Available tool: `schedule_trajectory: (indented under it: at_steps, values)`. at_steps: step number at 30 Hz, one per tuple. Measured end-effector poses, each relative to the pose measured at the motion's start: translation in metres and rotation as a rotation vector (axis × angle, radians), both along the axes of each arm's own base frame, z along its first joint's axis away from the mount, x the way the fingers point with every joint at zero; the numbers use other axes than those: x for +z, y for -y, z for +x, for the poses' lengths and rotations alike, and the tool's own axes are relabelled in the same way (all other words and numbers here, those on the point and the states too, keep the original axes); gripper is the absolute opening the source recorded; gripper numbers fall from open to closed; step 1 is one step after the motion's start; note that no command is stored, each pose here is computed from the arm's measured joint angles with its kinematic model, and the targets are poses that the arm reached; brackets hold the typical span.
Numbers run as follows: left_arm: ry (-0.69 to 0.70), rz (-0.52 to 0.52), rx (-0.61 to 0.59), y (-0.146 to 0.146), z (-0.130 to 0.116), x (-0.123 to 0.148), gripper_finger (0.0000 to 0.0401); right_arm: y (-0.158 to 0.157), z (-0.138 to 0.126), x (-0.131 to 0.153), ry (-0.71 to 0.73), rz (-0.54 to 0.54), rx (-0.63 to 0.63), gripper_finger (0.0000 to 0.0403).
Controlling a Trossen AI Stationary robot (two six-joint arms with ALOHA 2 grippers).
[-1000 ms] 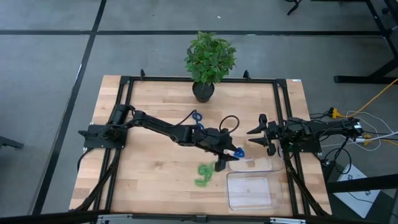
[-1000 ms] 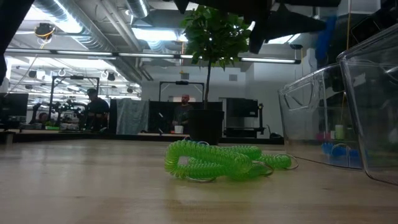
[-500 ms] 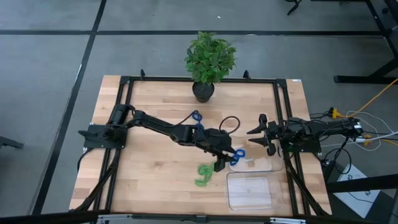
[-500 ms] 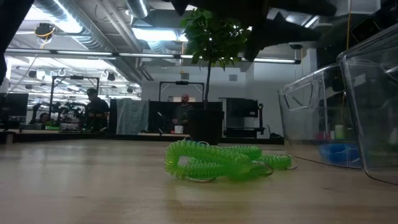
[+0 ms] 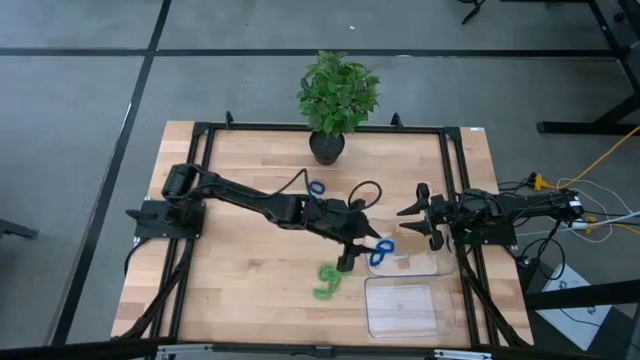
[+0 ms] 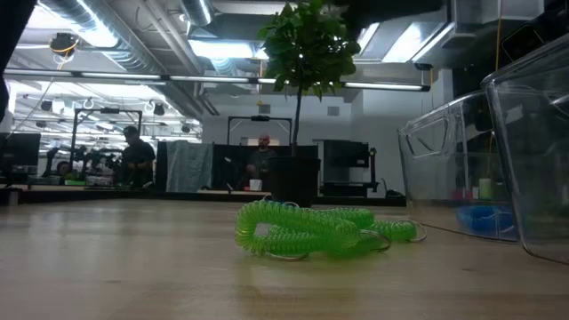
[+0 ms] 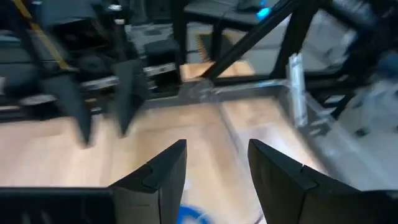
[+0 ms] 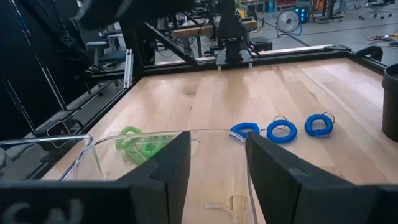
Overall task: Sort spring keychains
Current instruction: Put the blue spring keychain in the top transparent bin
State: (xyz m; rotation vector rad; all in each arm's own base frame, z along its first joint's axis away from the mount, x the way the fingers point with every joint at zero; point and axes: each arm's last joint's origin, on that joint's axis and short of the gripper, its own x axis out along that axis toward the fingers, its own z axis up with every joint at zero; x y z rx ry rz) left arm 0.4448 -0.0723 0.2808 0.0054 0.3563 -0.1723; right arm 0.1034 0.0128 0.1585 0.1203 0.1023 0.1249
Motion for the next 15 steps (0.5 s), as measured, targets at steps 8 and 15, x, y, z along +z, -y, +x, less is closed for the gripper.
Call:
schedule_trajectory:
  at_steps: [8,15]
  values:
    - [-0.085,0.192,0.078,-0.014,-0.034,0.035,0.0159,0.000,0.000,0.000,0.000,0.000,0.000,0.0154]
    - [-0.208,0.245,0.132,-0.025,-0.062,0.050,0.0154,0.000,0.000,0.000,0.000,0.000,0.000,0.0154]
